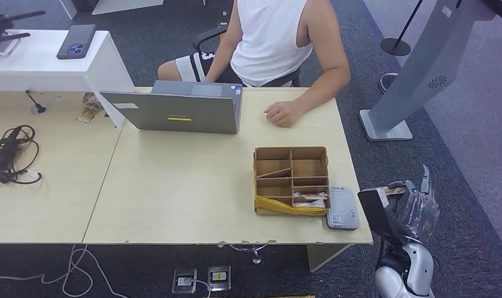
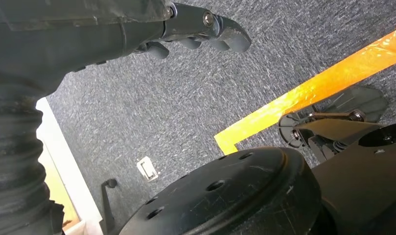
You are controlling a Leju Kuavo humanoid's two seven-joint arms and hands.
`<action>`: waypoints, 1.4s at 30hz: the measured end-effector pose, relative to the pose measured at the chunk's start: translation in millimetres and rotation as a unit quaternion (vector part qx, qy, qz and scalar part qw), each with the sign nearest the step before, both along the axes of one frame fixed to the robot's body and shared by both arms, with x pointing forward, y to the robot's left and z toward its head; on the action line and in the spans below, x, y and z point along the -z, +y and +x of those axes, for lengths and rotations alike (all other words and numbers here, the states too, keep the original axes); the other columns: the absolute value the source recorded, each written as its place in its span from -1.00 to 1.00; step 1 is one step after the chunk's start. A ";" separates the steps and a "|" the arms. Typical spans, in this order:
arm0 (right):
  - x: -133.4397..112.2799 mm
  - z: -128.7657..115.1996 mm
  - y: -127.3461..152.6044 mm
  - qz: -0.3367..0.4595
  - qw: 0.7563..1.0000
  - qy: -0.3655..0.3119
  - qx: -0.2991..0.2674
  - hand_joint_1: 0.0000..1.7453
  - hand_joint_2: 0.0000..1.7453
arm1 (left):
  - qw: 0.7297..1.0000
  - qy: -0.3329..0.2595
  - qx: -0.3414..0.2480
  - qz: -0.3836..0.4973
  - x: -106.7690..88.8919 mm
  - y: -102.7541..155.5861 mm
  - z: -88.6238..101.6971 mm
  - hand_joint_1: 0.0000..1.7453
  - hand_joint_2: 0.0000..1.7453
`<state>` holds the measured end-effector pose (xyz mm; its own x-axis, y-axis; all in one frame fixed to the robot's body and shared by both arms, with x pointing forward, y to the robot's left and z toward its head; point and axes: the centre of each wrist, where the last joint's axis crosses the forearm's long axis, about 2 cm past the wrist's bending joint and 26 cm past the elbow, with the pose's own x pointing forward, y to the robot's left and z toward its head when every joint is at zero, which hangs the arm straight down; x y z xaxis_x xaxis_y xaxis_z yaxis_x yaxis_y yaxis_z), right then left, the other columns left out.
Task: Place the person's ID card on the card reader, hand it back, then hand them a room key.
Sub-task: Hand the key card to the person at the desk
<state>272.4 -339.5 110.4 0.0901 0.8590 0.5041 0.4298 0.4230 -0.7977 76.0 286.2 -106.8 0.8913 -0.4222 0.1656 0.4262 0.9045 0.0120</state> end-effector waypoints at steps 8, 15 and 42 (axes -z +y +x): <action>-0.6 1.1 14.9 0.016 0.999 0.043 -0.023 1.00 1.00 | 1.000 -0.003 0.000 -0.002 -0.1 -0.4 0.6 -1.00 1.00; 13.3 0.4 30.4 0.009 0.993 0.101 -0.058 1.00 1.00 | 1.000 -0.004 0.003 -0.001 -0.2 -0.5 1.4 -1.00 1.00; 43.6 -9.3 41.1 -0.010 0.984 0.167 -0.065 1.00 1.00 | 1.000 -0.005 0.009 -0.001 -0.4 -1.6 2.0 -1.00 1.00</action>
<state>263.1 -298.4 66.8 0.1363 0.8835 0.4483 0.0848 0.4404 -0.8938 78.0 284.6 -106.4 0.8821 -0.4371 0.1758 0.4416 0.8971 0.0148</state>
